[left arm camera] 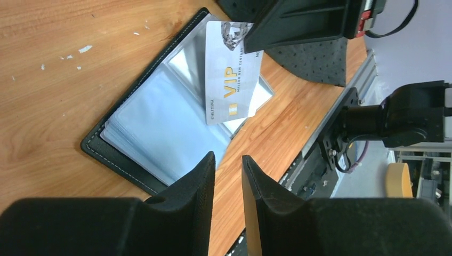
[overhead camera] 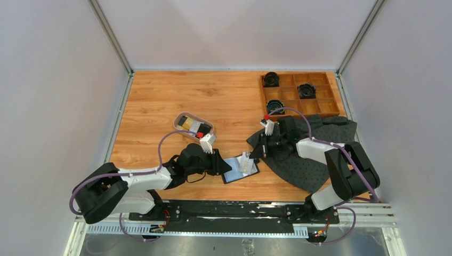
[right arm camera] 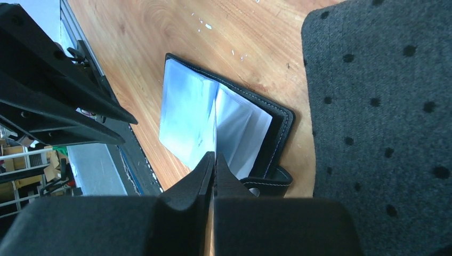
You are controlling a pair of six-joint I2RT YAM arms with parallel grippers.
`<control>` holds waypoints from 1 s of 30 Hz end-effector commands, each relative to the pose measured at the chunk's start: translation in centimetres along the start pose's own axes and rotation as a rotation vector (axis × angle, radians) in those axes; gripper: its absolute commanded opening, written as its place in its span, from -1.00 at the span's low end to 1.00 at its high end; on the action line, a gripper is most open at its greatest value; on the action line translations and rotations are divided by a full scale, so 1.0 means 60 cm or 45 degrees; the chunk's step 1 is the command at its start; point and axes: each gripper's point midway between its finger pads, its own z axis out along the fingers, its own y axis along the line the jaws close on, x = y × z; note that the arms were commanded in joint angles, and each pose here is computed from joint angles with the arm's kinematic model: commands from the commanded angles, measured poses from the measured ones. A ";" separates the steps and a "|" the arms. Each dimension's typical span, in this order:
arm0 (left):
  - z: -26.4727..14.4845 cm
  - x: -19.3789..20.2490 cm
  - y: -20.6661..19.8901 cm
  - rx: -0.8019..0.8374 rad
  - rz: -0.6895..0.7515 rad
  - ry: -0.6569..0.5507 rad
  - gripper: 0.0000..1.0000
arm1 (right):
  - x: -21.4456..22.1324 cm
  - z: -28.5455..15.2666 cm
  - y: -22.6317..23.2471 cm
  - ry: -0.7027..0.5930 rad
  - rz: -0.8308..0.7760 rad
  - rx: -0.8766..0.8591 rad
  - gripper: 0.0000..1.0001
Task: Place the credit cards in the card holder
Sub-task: Insert the credit card into the card holder.
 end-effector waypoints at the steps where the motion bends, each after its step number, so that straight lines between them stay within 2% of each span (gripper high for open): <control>1: 0.017 0.002 0.013 -0.039 0.051 0.007 -0.44 | 0.004 0.009 -0.012 0.042 -0.008 0.058 -1.00; 9: 0.026 0.028 0.064 -0.186 -0.028 0.042 -0.67 | 0.011 0.016 -0.009 0.086 -0.023 0.063 -1.00; 16: 0.028 0.039 0.075 -0.213 -0.055 0.067 -0.71 | 0.027 0.025 -0.006 0.175 -0.024 0.076 -1.00; 30: 0.029 0.051 0.084 -0.233 -0.075 0.095 -0.78 | 0.033 0.035 0.008 0.253 -0.073 0.084 -1.00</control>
